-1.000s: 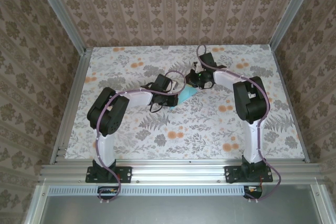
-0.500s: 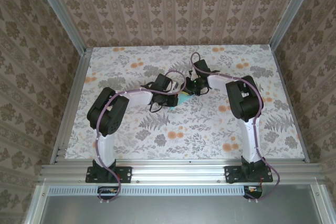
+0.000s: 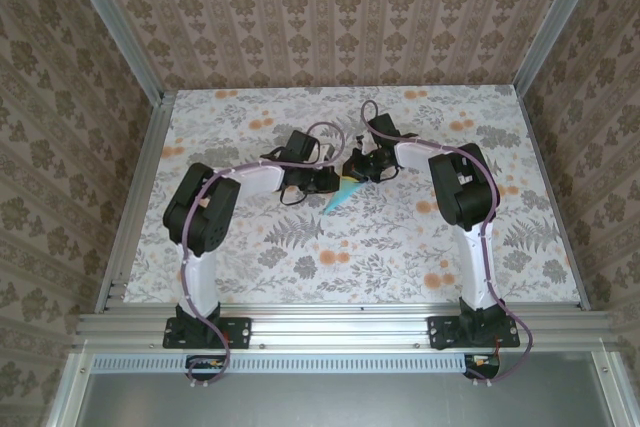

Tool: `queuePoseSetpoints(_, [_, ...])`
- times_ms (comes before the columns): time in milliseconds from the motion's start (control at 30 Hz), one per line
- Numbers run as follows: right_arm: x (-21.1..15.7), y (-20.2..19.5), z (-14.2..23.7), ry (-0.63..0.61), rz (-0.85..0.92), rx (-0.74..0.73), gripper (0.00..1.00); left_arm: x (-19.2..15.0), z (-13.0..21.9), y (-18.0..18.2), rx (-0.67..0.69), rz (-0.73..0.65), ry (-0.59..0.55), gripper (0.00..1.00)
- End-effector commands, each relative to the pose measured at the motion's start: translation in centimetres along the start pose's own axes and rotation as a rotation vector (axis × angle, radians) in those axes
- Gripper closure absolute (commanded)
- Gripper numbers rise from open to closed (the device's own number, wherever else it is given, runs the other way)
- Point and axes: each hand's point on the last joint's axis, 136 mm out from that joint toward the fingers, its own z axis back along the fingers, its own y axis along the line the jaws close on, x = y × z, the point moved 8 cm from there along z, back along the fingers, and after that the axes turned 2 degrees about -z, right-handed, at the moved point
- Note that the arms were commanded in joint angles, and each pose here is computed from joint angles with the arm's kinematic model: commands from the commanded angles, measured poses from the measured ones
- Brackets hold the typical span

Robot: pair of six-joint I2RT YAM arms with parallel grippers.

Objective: Fold a paper plane with a square sheet of paper (pick it up from the middle)

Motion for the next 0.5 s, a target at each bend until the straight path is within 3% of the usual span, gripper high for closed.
queuePoseSetpoints(0, [-1.9,-2.6,-1.7,0.114,-0.051,-0.069,0.93,0.9,-1.0,0.4,-0.077,0.041,0.000,0.91])
queuePoseSetpoints(167, [-2.0,-2.8,-1.8,0.118,-0.057,-0.076,0.93,1.3,-1.9,0.1,-0.135,0.043,0.015,0.91])
queuePoseSetpoints(467, [-2.0,-3.5,-1.9,0.116,-0.080,-0.137,0.93,0.1,-2.5,0.7,-0.119,0.046,0.070,0.91])
